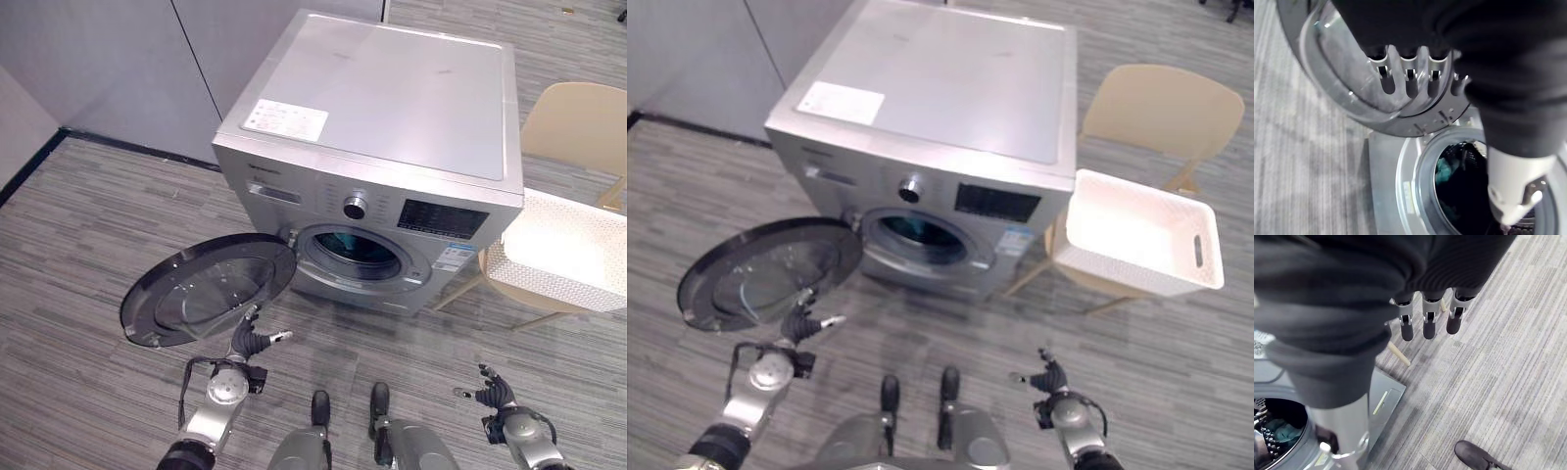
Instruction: Grab the laundry basket,head to the washer,open it,put in the laundry and shut it.
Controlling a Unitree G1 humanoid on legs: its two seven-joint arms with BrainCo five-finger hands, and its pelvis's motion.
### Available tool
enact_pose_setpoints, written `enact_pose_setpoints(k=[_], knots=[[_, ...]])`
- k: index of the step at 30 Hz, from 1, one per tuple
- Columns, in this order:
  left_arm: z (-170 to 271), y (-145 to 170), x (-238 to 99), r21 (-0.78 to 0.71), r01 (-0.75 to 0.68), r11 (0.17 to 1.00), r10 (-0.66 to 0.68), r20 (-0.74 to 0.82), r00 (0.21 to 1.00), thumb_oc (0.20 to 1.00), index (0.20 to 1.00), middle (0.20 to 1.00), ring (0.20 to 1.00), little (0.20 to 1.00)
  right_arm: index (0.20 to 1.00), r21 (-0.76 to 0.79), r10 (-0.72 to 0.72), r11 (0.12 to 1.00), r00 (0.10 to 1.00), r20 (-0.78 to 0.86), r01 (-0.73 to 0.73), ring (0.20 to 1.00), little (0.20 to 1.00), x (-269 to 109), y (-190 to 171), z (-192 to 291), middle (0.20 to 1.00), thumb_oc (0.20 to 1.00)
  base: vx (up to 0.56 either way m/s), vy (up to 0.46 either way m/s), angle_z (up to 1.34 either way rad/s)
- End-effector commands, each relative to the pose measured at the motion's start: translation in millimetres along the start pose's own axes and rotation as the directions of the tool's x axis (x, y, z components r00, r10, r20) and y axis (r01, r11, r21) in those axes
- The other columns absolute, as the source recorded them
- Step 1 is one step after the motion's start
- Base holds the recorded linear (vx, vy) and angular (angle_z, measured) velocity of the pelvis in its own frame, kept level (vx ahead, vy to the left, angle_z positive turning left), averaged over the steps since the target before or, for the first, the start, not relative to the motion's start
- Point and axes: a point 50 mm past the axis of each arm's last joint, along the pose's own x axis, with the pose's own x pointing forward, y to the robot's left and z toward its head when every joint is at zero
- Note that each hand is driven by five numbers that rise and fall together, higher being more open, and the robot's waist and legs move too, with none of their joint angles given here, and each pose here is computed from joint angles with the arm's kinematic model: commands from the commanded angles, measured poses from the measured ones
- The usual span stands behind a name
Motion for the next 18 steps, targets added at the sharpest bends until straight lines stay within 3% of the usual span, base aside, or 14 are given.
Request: enact_pose_setpoints(k=[1,3,4,9,14,18], knots=[[24.3,35.1,2.4,0.205,-0.118,0.972,0.088,0.15,0.985,1.0,1.0,1.0,1.0,1.0,1.0,-0.012,-0.012,1.0,0.998,0.062,0.013,1.0,1.0,-0.6,-6.5,8.8,1.0,1.0,0.07,0.11,-0.15],[44.1,66.5,8.6,0.328,-0.229,0.916,0.16,0.222,0.962,1.0,1.0,1.0,1.0,1.0,1.0,-0.029,-0.01,0.999,0.996,0.086,0.013,1.0,1.0,-1.6,-10.2,11.6,1.0,1.0,0.05,0.105,-0.31],[44.2,66.6,8.7,0.329,-0.229,0.916,0.16,0.222,0.962,1.0,1.0,1.0,1.0,1.0,1.0,-0.029,-0.01,1.0,0.996,0.086,0.013,1.0,1.0,-1.6,-10.2,11.7,1.0,1.0,0.03,0.091,-0.3],[60.5,125.8,22.0,0.466,-0.389,0.795,0.321,0.221,0.921,1.0,1.0,1.0,1.0,1.0,1.0,-0.069,0.016,0.998,0.995,0.099,-0.009,1.0,1.0,-5.0,-13.2,9.8,1.0,1.0,0.03,0.059,-0.06],[49.1,168.9,27.7,0.559,-0.396,0.729,0.432,0.072,0.899,1.0,1.0,1.0,1.0,1.0,1.0,-0.112,0.046,0.993,0.994,0.102,-0.035,1.0,1.0,-4.9,-12.4,11.1,1.0,1.0,0.01,0.053,-0.08],[41.0,181.7,26.3,0.604,-0.364,0.709,0.458,-0.002,0.889,1.0,1.0,1.0,1.0,1.0,1.0,-0.133,0.063,0.99,0.993,0.103,-0.049,1.0,1.0,-4.4,-11.2,12.4,1.0,1.0,-0.03,0.025,-0.15]])
